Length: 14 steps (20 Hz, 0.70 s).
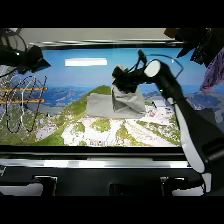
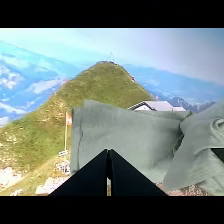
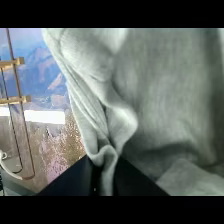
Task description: Fold the clothes and pants, and hang the long-sleeved shirts on hangers.
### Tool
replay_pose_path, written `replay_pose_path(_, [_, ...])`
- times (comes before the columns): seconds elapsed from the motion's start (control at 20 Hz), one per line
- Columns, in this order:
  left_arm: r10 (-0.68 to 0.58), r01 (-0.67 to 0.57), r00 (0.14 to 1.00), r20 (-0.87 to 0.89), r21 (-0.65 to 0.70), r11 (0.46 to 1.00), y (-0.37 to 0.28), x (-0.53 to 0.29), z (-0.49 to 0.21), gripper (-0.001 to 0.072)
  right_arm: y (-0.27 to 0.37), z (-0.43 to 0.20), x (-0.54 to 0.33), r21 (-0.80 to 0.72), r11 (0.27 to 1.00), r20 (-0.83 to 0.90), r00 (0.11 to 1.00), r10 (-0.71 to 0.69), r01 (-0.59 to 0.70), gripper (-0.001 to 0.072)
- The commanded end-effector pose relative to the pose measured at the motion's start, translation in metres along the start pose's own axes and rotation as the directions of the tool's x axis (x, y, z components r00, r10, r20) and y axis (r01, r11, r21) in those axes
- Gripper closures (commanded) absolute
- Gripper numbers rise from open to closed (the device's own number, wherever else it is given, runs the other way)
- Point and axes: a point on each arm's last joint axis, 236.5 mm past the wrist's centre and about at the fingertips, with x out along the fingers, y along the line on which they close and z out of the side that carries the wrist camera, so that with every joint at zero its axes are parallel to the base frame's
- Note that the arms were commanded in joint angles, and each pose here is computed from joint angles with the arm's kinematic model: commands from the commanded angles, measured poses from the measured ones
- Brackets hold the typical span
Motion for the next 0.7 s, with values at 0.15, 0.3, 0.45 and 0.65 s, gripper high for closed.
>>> replay_pose_path(0.15, [0.039, -0.038, 0.999, 0.010, -0.031, 0.999, 0.022, -0.020, 0.003, 0.0691, 0.011, -0.025, 0.077, 0.080, 0.996, 0.010, 0.999, 0.046, -0.047, 0.0677])
replay_pose_path(0.3, [0.038, -0.038, 0.999, 0.010, -0.031, 0.999, 0.022, -0.020, 0.003, 0.0691, 0.021, -0.035, 0.084, 0.102, 0.992, 0.001, 0.998, 0.070, -0.070, 0.0677])
replay_pose_path(0.45, [0.038, -0.038, 0.999, 0.010, -0.031, 0.999, 0.022, -0.020, 0.003, 0.0691, 0.028, -0.047, 0.089, 0.088, 0.993, -0.016, 0.997, 0.075, -0.073, 0.0676])
replay_pose_path(0.65, [0.038, -0.038, 0.999, 0.010, -0.032, 0.999, 0.022, -0.020, 0.003, 0.0691, 0.048, -0.065, 0.092, 0.148, 0.981, -0.058, 0.989, 0.139, -0.129, 0.0432])
